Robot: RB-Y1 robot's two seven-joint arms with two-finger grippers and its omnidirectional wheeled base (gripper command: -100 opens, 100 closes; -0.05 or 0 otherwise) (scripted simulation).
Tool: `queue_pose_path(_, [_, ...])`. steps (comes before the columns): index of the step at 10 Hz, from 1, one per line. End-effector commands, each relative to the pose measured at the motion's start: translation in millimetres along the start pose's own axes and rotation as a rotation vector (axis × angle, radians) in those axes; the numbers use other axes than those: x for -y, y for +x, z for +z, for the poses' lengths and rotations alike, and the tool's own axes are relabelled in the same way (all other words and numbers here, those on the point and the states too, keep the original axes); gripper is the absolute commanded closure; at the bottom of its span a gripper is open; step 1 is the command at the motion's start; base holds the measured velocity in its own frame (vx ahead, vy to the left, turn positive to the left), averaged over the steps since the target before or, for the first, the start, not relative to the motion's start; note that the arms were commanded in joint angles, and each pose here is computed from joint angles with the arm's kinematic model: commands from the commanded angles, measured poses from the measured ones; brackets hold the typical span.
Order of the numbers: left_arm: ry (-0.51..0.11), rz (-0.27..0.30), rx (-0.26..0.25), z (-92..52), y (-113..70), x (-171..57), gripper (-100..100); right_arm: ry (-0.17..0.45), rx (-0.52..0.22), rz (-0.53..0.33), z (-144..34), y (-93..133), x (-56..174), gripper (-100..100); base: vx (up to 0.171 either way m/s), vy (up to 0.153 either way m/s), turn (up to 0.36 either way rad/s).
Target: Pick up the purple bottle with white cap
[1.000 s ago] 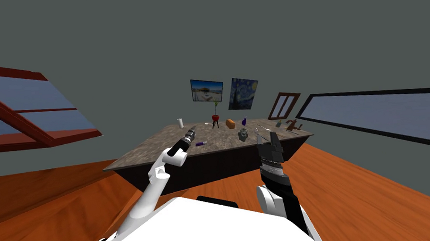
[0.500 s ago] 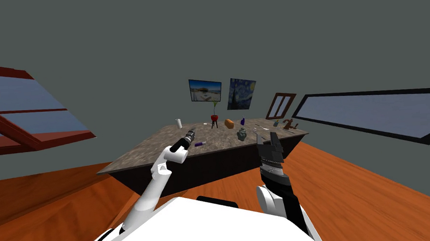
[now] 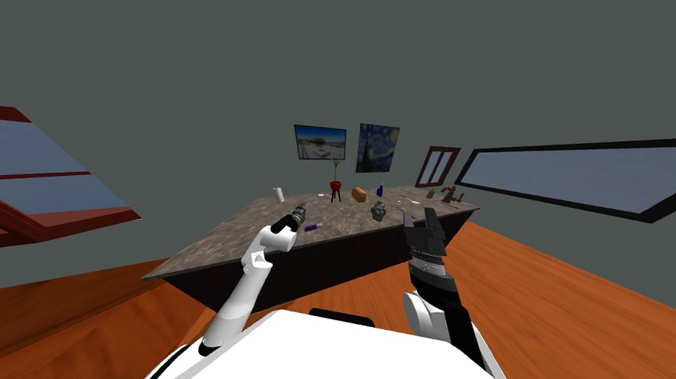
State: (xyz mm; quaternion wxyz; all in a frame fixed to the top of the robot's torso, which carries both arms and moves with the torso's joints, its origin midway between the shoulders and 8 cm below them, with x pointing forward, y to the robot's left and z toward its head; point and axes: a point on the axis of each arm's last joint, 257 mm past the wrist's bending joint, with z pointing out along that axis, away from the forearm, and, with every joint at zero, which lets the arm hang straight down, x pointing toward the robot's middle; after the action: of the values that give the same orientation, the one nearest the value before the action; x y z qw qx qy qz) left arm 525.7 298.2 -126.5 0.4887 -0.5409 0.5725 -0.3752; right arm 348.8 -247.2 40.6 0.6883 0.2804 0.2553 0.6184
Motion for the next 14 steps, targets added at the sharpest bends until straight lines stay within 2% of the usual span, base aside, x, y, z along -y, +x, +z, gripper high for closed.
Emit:
queue_pose_path(1, [-0.047,-0.007,0.008,2.1,-2.8,-10,-100,0.000,0.000,0.000,0.0,0,0,0,0.012,-0.002,-0.034])
queue_pose_path(5, [-0.148,-0.038,0.031,9.2,-10.9,-30,-100,0.000,0.000,0.000,0.0,0,0,0,0.013,-0.006,-0.031])
queue_pose_path(7, [-0.187,-0.039,0.036,7.5,-11.9,-40,-100,0.000,0.000,0.000,0.0,0,0,0,0.016,-0.005,-0.012])
queue_pose_path(10, [-0.282,-0.079,0.059,10.9,-18.9,-60,-100,0.000,0.000,0.000,0.0,0,0,0,0.025,-0.010,-0.032])
queue_pose_path(13, [-0.371,-0.102,0.075,7.7,-22.7,-80,-100,0.000,0.000,0.000,0.0,0,0,0,0.031,-0.012,-0.021])
queue_pose_path(14, [-0.406,-0.125,0.085,8.5,-25.3,-88,-100,0.000,0.000,0.000,0.0,0,0,0,0.036,-0.019,-0.019])
